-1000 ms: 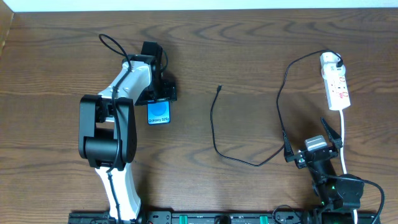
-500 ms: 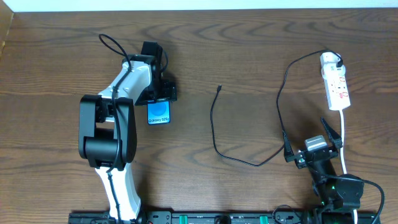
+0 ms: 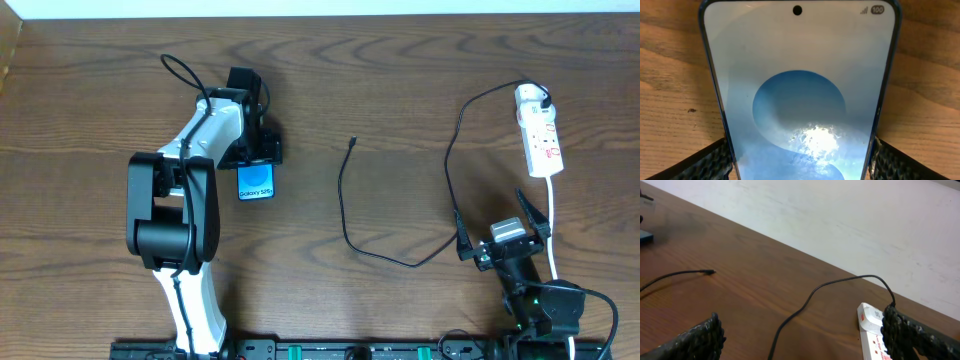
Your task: Plug charger to phone and switch on socket
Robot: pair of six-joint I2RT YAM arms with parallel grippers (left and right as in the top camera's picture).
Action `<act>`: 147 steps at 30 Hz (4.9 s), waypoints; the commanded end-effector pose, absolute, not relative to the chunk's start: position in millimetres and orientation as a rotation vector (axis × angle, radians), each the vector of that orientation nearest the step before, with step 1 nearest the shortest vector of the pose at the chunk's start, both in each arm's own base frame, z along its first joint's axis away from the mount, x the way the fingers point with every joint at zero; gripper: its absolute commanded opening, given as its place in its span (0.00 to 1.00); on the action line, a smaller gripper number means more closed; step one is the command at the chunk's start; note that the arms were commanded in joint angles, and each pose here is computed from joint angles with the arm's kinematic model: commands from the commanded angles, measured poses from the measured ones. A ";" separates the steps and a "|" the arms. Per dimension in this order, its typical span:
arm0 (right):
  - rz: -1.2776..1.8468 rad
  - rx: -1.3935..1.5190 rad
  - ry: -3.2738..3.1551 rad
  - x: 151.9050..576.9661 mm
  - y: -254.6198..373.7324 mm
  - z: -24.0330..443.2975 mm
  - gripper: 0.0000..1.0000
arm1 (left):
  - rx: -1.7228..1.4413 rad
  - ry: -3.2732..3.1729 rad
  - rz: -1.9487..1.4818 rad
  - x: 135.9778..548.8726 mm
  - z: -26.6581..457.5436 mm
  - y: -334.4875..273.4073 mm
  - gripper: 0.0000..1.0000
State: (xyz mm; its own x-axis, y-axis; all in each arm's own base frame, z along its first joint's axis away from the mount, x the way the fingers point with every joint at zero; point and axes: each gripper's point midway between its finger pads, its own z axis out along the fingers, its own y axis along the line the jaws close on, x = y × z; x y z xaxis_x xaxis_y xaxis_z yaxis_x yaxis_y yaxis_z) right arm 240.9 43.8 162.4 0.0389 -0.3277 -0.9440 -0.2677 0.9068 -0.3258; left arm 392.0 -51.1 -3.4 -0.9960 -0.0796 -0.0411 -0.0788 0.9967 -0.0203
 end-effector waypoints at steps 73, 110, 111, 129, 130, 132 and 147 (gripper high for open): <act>-0.035 -0.483 1.551 240.3 46.0 161.7 0.99 | -0.110 3.026 -0.034 382.0 67.4 -48.0 0.70; -0.036 -0.482 1.552 240.3 45.9 161.7 0.99 | -0.108 2.935 -0.146 367.3 124.8 -56.7 0.70; -0.036 -0.483 1.551 240.3 45.9 161.7 0.99 | -0.108 2.935 -0.146 367.3 124.8 -56.7 0.70; -0.036 -0.482 1.552 240.3 45.9 161.7 0.99 | -0.118 2.936 -0.165 367.1 124.9 -58.8 0.70; -0.036 -0.483 1.551 240.3 45.9 161.7 0.99 | -0.117 2.936 -0.174 367.0 125.0 -59.8 0.70; -0.036 -0.482 1.552 240.3 45.9 161.7 0.99 | -0.122 2.937 -0.189 366.8 125.1 -61.5 0.70; -0.036 -0.482 1.552 240.3 45.9 161.7 0.99 | -0.184 2.872 -0.290 373.1 151.5 -71.6 0.70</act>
State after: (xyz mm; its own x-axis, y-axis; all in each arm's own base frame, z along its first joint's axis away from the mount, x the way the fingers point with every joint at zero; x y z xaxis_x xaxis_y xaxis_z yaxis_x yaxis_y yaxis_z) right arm 240.9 43.8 162.5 0.0392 -0.3277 -0.9440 -0.2672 0.9068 -0.3259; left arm 362.2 -67.4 111.6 -0.9830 -0.1245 -0.1349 -0.1018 0.9812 -0.1642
